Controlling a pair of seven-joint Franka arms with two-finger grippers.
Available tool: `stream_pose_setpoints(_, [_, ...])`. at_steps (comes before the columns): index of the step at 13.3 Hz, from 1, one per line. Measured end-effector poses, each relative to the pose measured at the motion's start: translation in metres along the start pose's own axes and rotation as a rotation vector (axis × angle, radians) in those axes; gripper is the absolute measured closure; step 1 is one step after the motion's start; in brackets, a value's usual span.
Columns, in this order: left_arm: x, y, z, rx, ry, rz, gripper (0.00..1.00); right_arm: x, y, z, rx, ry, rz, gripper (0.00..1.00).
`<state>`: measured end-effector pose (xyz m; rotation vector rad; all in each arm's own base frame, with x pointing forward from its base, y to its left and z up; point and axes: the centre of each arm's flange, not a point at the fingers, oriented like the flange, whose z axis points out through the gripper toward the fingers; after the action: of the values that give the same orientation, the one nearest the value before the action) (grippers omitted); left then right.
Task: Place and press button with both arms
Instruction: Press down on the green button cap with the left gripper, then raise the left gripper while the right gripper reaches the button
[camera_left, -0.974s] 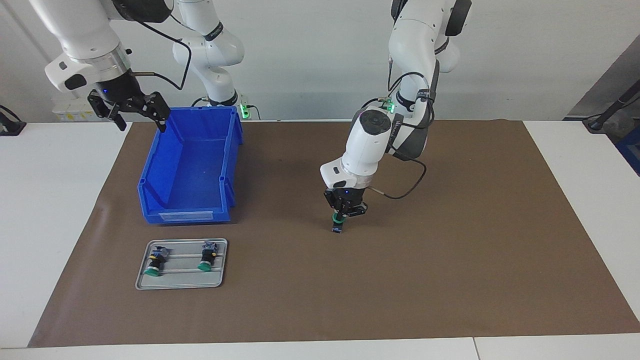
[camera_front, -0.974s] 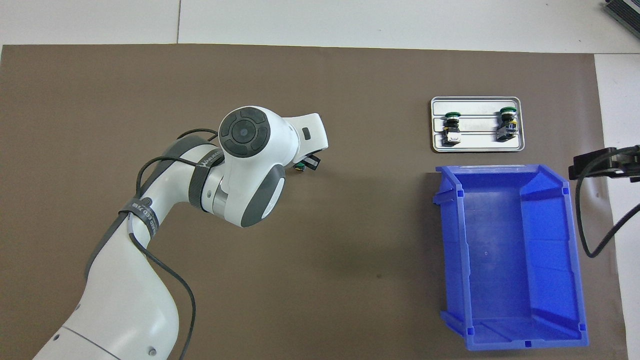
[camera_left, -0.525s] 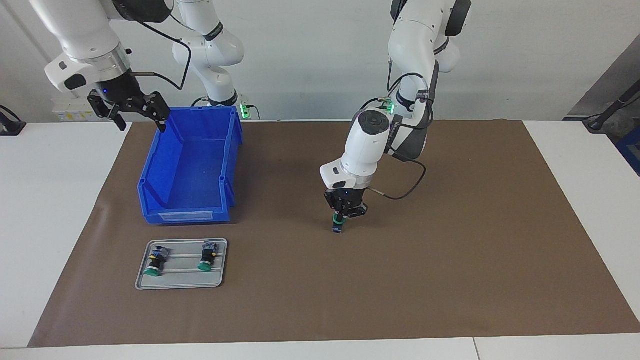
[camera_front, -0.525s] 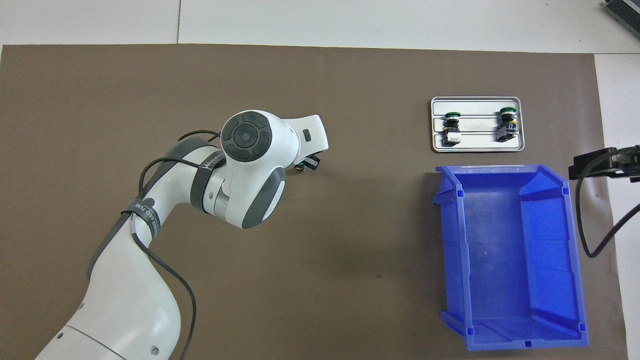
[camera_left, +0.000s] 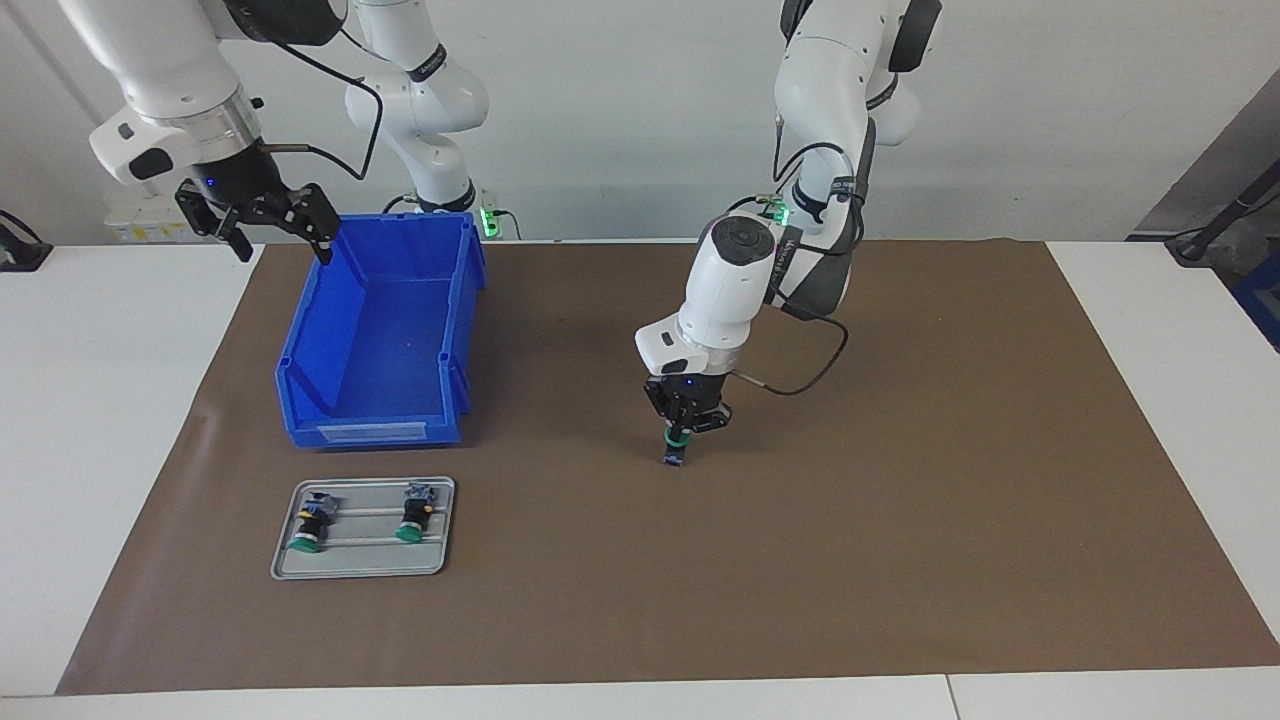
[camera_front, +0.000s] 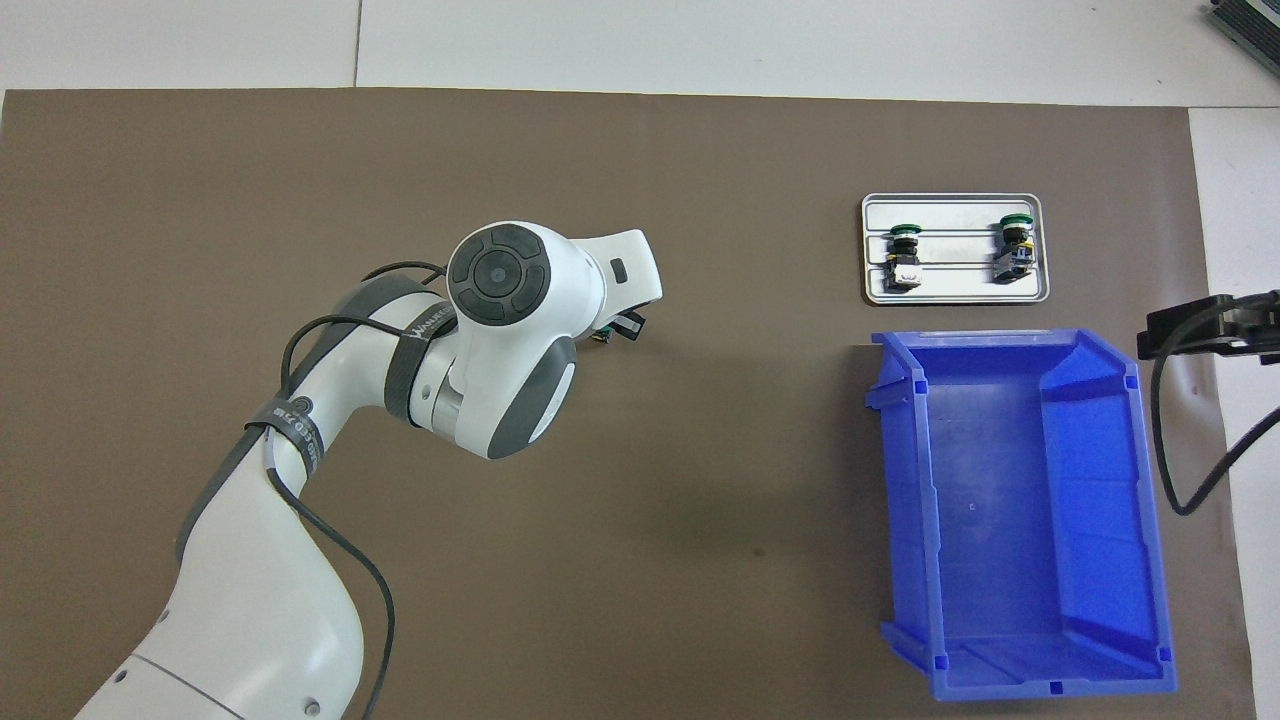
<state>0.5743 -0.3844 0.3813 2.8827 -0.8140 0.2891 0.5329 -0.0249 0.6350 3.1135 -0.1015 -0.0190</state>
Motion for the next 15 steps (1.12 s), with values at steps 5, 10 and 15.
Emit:
stream_pose_setpoints(5, [-0.009, -0.051, -0.081, 0.015, -0.057, -0.081, 0.99, 0.0, 0.0, 0.0, 0.0, 0.003, 0.0, 0.0])
stream_pose_setpoints(10, [-0.055, -0.162, -0.126, 0.03, -0.153, -0.207, 0.42, 0.013, -0.042, 0.008, 0.016, 0.05, 0.015, 0.0])
stream_pose_setpoints(15, [-0.095, -0.228, -0.17, 0.027, -0.202, -0.307, 0.0, 0.035, -0.168, 0.049, 0.031, 0.099, 0.033, 0.0])
